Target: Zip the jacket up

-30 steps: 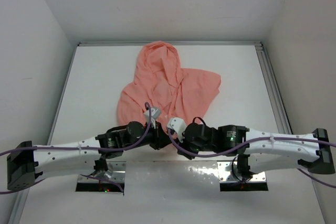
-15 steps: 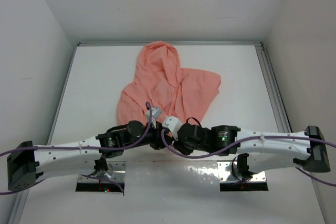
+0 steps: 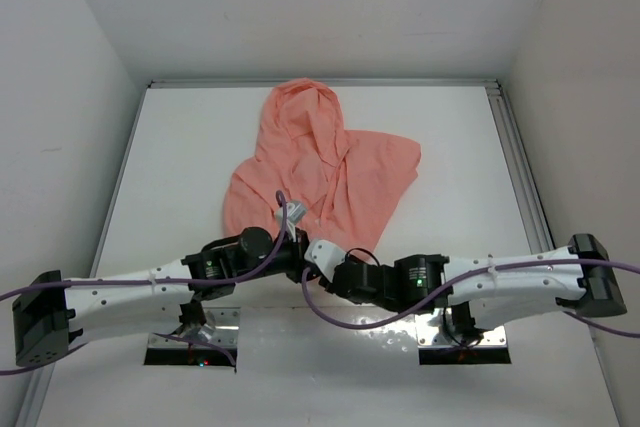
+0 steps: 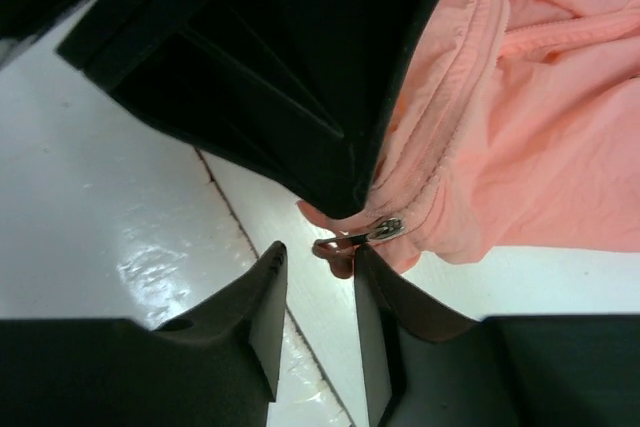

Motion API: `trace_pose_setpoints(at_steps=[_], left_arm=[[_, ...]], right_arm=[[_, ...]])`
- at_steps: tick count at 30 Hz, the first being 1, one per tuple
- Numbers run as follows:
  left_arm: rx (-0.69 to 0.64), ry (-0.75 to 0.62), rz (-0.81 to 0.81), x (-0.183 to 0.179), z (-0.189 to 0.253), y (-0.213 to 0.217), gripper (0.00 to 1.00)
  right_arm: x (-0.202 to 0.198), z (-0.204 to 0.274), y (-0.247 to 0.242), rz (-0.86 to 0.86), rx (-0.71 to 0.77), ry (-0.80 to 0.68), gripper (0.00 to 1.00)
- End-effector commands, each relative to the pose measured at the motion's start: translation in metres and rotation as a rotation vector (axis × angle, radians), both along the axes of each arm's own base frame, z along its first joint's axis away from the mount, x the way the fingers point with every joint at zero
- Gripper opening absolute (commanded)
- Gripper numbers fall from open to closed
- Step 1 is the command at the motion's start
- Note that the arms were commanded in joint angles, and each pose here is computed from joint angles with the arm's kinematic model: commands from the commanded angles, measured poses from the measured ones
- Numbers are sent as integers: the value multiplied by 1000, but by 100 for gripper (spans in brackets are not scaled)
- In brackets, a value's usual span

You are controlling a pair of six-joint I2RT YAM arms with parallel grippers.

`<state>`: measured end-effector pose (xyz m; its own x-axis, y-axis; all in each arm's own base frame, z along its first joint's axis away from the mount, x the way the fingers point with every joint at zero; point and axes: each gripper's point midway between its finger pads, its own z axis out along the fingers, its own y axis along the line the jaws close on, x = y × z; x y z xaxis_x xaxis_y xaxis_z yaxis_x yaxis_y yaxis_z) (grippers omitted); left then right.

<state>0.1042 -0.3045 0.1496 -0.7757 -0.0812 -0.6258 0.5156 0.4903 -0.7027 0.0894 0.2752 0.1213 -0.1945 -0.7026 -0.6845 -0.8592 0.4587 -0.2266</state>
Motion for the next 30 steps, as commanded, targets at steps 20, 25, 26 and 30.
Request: trace_pose_setpoints(at_steps=[20, 25, 26, 30], left_arm=[[50, -29, -60, -3, -2, 0, 0], [41, -30, -128, -13, 0, -4, 0], [45, -31, -129, -13, -1, -4, 0], [43, -22, -126, -15, -3, 0, 0]], right_arm=[[16, 56, -4, -132, 112, -101, 0], [35, 69, 2, -166, 99, -218, 0], [37, 76, 10, -169, 139, -230, 0], [54, 93, 17, -223, 213, -300, 0]])
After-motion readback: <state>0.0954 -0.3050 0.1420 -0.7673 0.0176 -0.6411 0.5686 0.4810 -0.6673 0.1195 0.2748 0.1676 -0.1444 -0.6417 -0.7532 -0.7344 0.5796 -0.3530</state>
